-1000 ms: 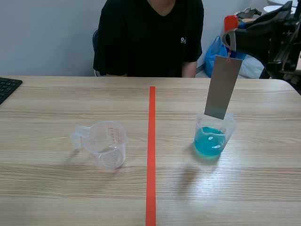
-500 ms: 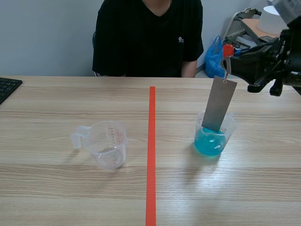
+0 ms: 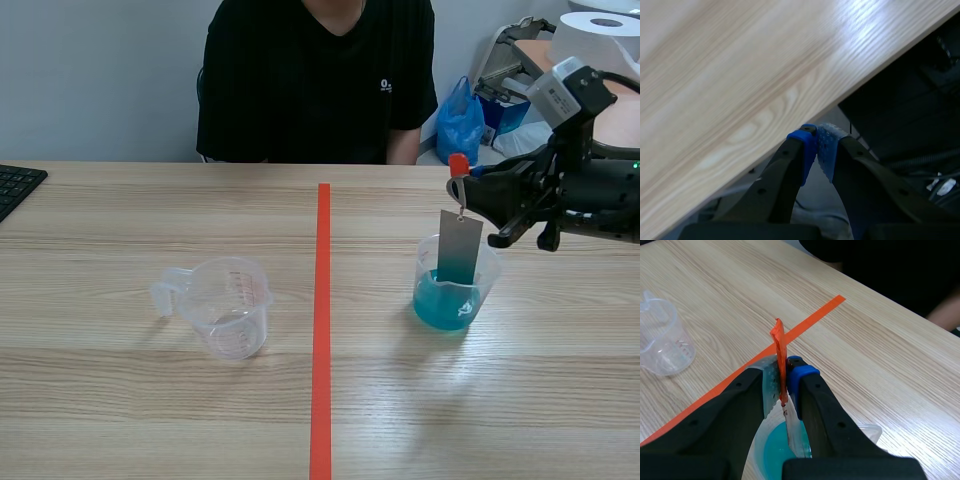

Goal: Do the redox reaction experiment.
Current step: 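Lower the plate into the blue solution, then hold the plate still in the solution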

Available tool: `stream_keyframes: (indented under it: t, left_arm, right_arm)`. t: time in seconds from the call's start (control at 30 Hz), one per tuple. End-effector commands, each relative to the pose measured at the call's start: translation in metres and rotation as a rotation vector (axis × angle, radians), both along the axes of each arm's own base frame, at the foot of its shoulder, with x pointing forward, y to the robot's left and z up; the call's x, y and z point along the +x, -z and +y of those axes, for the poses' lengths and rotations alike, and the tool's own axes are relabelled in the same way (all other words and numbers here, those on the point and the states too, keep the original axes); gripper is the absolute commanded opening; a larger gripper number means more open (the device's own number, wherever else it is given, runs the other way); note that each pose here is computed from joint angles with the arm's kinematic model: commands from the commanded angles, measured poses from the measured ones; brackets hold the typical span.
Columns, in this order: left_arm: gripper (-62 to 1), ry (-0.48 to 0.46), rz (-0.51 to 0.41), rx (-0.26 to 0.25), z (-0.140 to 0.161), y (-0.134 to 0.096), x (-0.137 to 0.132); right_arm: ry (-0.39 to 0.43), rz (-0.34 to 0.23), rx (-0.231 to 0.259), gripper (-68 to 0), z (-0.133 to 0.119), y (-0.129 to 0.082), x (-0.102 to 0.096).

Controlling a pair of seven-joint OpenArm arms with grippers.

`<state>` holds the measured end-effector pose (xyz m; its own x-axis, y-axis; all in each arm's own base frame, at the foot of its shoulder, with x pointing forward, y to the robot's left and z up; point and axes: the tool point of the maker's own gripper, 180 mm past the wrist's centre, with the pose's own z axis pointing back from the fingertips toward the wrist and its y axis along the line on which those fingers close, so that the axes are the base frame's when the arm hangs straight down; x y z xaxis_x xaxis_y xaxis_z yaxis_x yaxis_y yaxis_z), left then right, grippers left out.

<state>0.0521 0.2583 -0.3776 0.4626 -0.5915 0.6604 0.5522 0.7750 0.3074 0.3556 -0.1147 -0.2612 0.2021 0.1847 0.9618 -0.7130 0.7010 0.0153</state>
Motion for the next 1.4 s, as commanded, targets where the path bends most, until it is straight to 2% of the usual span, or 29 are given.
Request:
stream_keyframes:
  t: [0.0, 0.07, 1.1, 1.37]
  left_arm:
    - [-56.7, -0.012, -0.016, 0.015, 0.004, -0.002, 0.009]
    - [-56.7, -0.022, -0.003, 0.030, 0.007, 0.001, 0.010]
    - [-56.7, -0.016, -0.006, 0.024, 0.005, -0.001, 0.010]
    - [-56.7, -0.015, -0.009, 0.022, 0.005, -0.001, 0.011]
  right_arm:
    - [-0.008, -0.028, -0.009, -66.3, -0.002, -0.010, 0.004]
    - [-0.008, -0.030, -0.007, -66.3, -0.002, -0.011, 0.004]
    - [-0.010, -0.030, -0.025, -66.3, -0.004, -0.009, 0.003]
    - [-0.029, -0.067, -0.016, -66.2, -0.008, -0.034, 0.002]
